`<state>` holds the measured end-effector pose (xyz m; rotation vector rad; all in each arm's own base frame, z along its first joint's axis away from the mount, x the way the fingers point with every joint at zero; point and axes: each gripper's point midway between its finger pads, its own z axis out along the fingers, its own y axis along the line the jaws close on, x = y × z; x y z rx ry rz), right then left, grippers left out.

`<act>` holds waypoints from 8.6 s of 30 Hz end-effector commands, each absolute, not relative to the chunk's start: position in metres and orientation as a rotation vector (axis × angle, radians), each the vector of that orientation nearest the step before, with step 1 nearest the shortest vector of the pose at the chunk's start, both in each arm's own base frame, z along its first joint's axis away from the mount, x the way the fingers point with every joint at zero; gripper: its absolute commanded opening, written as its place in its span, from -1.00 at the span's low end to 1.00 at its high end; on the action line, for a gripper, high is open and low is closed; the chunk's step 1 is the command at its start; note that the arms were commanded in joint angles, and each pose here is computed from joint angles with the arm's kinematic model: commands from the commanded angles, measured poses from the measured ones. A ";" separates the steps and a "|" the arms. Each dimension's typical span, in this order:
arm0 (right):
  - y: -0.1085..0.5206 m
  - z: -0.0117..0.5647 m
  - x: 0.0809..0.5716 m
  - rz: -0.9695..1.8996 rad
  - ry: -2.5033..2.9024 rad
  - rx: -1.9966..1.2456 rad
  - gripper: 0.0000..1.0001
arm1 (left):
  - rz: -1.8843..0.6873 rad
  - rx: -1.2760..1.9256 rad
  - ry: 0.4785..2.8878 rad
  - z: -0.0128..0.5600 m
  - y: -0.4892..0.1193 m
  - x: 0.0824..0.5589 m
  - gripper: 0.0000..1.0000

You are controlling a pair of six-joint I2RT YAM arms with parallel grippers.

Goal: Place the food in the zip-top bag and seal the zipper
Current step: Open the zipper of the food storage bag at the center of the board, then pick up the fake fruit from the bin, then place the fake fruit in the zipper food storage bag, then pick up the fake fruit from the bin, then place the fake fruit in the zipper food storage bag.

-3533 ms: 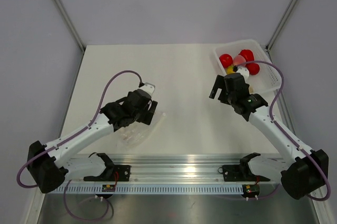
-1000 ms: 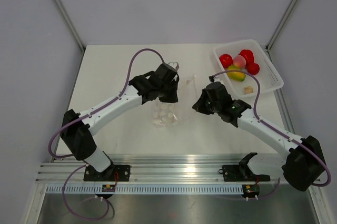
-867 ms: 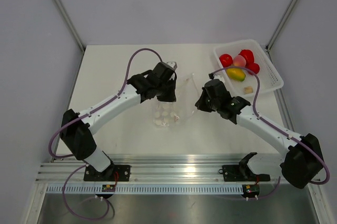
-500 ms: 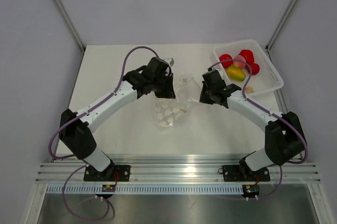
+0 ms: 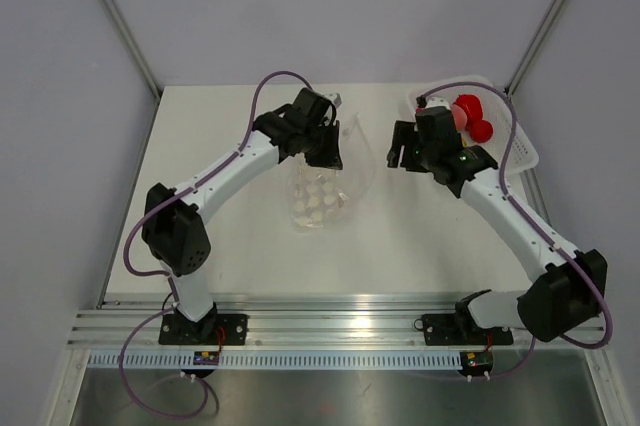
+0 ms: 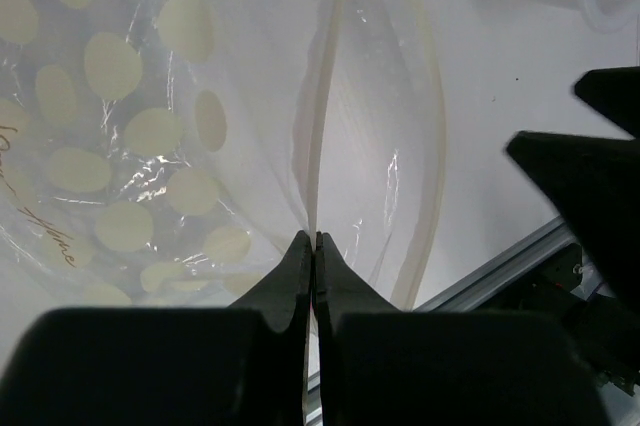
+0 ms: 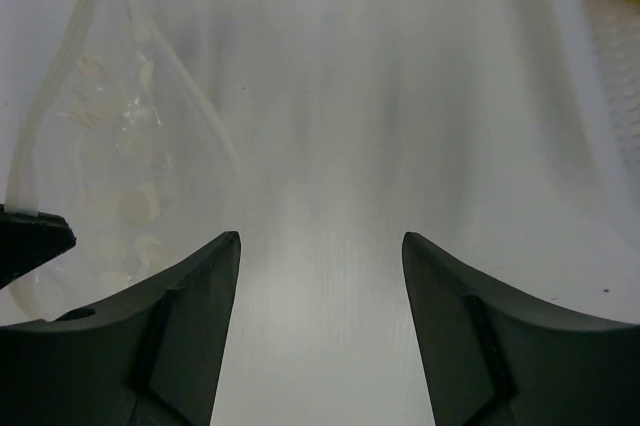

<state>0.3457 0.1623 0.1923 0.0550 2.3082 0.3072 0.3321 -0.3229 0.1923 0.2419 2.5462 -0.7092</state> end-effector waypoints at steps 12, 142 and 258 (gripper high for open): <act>-0.004 0.229 0.465 -0.064 2.175 0.296 0.54 | -0.802 0.281 2.497 0.210 -0.310 0.340 -1.00; -0.041 0.111 0.520 -0.437 2.334 -0.250 0.71 | -1.135 0.387 2.362 0.294 -0.352 0.336 -1.00; 0.113 0.304 0.383 0.460 1.934 0.095 0.39 | -1.290 0.385 2.432 0.239 -0.432 0.349 -1.00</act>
